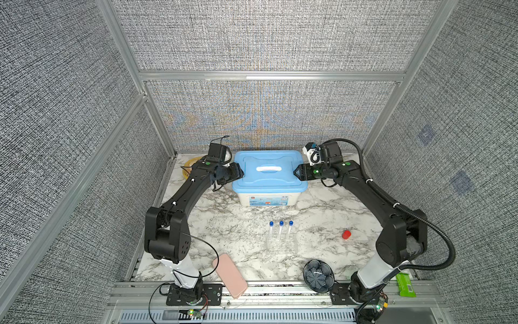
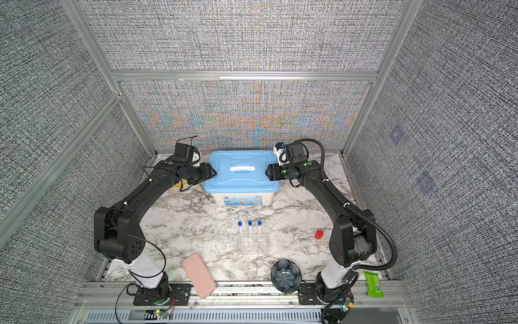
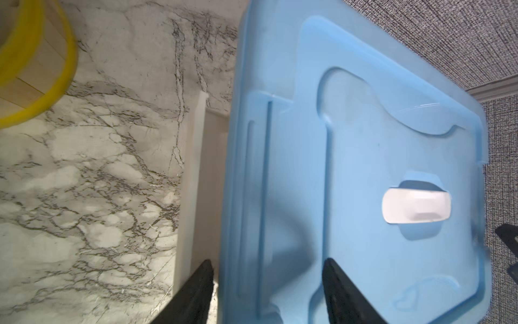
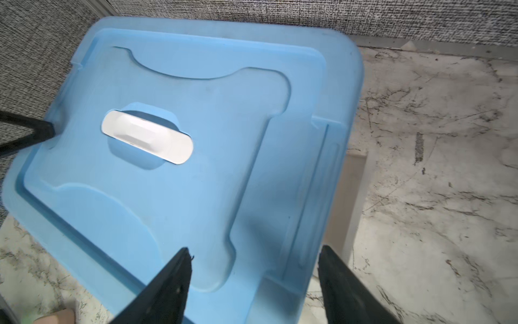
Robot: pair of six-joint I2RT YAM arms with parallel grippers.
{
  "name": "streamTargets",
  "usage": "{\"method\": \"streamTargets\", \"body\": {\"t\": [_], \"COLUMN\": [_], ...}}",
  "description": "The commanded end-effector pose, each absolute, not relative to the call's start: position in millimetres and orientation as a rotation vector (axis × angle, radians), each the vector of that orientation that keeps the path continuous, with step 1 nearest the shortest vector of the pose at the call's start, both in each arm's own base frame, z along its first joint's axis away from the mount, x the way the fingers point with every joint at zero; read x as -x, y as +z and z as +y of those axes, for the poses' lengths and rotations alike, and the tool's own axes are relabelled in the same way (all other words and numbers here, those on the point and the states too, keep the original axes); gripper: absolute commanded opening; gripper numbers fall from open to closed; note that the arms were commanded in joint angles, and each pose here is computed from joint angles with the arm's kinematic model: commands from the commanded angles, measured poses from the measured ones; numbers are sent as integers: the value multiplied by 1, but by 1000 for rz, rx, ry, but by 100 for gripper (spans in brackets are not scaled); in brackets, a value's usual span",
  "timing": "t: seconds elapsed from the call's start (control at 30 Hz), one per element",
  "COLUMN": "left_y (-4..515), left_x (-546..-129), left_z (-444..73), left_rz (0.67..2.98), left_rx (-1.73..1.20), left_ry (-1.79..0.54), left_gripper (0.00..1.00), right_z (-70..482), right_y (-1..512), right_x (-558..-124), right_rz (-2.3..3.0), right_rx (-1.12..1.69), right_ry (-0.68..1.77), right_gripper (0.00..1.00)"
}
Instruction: Organize the chemistry lab equipment
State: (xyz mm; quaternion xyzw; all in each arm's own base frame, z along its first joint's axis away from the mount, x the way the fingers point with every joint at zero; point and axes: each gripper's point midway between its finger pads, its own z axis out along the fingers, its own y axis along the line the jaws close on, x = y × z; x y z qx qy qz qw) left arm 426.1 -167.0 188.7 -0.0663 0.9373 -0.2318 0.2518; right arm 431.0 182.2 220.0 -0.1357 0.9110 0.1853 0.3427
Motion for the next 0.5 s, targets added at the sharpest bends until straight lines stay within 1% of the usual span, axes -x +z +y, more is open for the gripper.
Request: {"method": "streamTargets", "body": {"t": [0.0,0.07,0.17,0.23,0.3,0.37,0.43,0.47], "left_y": [200,210,218,216,210,203,197,194], "left_x": [-424,-423,-425,-429,-434,-440,-444,-446], "left_z": [-154,-152,-140,-130,-130,-137,-149,-153], "left_rz": [2533,2511,2473,2445,2436,2446,2464,2477], "left_rx": [176,198,238,258,239,231,217,213], "left_ry": [-544,-548,-501,-439,-440,-492,-570,-595], "left_gripper": [72,76,78,81,82,82,82,82], "right_z": [172,166,152,141,131,126,123,123], "right_y": [227,232,236,234,228,226,225,223], "right_x": [-433,-436,-445,-453,-458,-459,-462,-464], "right_rz": [2359,2349,2339,2346,2372,2397,2369,2344], "right_rx": [348,326,268,245,230,208,136,92], "right_ry": [403,386,328,281,251,308,440,543], "right_gripper": [71,73,76,77,79,84,98,99]}}
